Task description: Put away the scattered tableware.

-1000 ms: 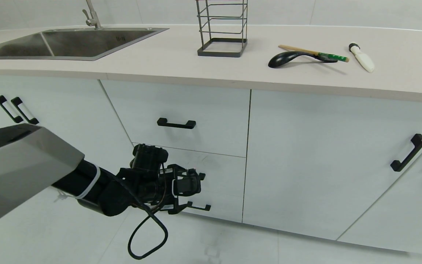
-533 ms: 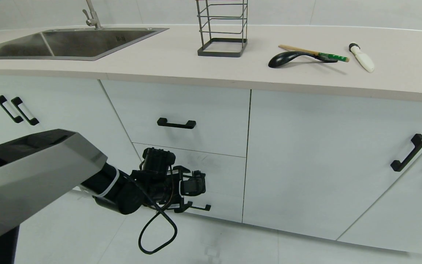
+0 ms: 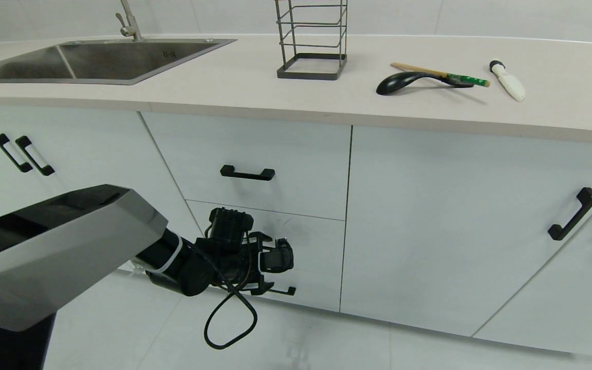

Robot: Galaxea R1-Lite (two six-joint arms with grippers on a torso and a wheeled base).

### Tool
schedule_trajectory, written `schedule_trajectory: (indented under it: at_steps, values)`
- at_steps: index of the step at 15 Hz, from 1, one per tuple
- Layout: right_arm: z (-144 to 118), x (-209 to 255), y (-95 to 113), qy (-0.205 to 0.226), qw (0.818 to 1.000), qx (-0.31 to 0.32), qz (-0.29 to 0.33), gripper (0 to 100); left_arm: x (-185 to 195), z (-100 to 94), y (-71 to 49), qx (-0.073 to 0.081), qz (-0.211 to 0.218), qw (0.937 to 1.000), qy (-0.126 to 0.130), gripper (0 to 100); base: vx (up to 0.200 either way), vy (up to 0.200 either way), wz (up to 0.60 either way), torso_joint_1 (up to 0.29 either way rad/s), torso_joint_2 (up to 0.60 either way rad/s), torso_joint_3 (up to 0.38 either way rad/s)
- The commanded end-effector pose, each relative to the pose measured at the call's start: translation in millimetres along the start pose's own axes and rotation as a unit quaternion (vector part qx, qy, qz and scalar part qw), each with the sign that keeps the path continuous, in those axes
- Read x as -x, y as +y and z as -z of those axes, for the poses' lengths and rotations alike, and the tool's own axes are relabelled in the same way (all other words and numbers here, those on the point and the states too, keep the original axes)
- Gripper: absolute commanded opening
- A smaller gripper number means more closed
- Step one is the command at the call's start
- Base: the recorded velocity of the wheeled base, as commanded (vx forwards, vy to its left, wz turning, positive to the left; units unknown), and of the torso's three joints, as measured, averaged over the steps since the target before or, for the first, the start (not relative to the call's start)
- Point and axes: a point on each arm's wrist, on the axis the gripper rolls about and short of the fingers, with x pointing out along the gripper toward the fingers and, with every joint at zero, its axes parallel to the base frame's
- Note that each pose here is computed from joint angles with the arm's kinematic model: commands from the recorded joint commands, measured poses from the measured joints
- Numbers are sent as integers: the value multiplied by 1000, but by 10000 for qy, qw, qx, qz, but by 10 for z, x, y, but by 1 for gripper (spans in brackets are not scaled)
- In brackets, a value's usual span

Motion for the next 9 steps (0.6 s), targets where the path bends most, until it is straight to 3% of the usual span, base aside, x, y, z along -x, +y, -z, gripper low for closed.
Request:
schedule_trajectory:
  at_steps: [1,5,9]
  values:
    - [-1,-1,0,5,10000,-2,-1,0,-46,13,-19,5,35,10000,12,100,0,0,0,0,0,0]
    - [-1,-1,0,5,10000,6,-1,0,-219,30,-26,3,24,10000,-25,100,0,0,0,0,0,0]
    - [-1,-1,0,5,10000,-2,-1,0,-204,35,-175,7,308,9995,-33,100,0,0,0,0,0,0]
